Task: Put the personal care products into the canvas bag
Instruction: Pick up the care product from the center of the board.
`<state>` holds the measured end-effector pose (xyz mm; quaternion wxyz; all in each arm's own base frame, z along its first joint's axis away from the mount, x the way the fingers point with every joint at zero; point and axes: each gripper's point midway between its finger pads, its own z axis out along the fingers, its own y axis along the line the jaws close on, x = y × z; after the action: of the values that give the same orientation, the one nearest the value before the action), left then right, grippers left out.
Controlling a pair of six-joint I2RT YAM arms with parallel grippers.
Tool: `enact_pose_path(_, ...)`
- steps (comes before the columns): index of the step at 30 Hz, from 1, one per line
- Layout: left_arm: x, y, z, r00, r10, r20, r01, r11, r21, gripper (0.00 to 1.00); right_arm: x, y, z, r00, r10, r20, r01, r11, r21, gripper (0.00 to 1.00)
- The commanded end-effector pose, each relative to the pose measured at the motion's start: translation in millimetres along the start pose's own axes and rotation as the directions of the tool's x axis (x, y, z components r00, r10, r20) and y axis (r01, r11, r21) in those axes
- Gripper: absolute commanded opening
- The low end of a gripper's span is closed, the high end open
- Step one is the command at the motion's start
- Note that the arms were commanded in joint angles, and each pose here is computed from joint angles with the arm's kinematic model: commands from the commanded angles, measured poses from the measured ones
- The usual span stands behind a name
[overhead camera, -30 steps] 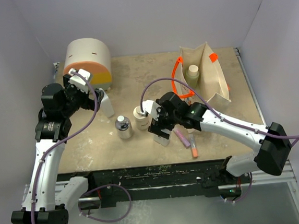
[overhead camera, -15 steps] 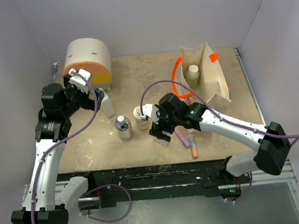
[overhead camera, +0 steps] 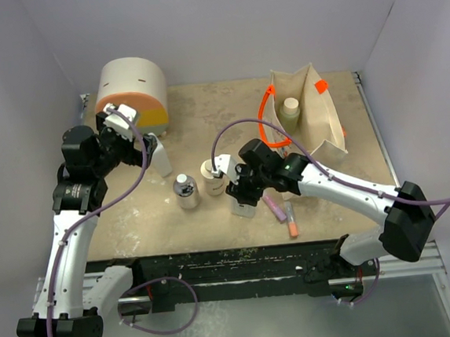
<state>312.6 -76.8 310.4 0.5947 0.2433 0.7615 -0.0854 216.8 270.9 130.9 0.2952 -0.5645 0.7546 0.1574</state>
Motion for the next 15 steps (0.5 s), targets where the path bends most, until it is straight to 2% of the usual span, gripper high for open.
enact_pose_path(1, -23.4, 2.6, -9.5, 0.997, 0.028, 0.074, -0.027, 1.000, -0.014, 0.99, -14.5, -7.0, -7.1, 0.998, -0.023, 0.057, 0.022, 0.999, 0.024, 0.44)
enact_pose_path(4, -25.2, 3.7, -10.2, 0.996, 0.032, 0.077, -0.031, 0.999, -0.019, 0.99, -25.3, -10.1, -14.0, 0.993, -0.070, 0.095, 0.067, 0.997, 0.035, 0.32)
enact_pose_path(9, -26.1, 5.8, -6.0, 0.997, 0.028, 0.066, -0.027, 1.000, -0.016, 0.99, -40.5, -18.2, -26.3, 0.979, -0.149, 0.136, 0.143, 0.988, 0.051, 0.07)
enact_pose_path(11, -26.3, 5.9, -4.7, 0.998, 0.027, 0.062, -0.026, 1.000, -0.013, 0.99, -45.3, -21.5, -29.8, 0.974, -0.172, 0.147, 0.166, 0.985, 0.052, 0.01)
enact_pose_path(15, -26.9, 4.7, -5.1, 0.998, 0.020, 0.060, -0.020, 1.000, -0.006, 0.99, -55.4, -34.5, -39.7, 0.965, -0.198, 0.173, 0.190, 0.980, 0.065, 0.00)
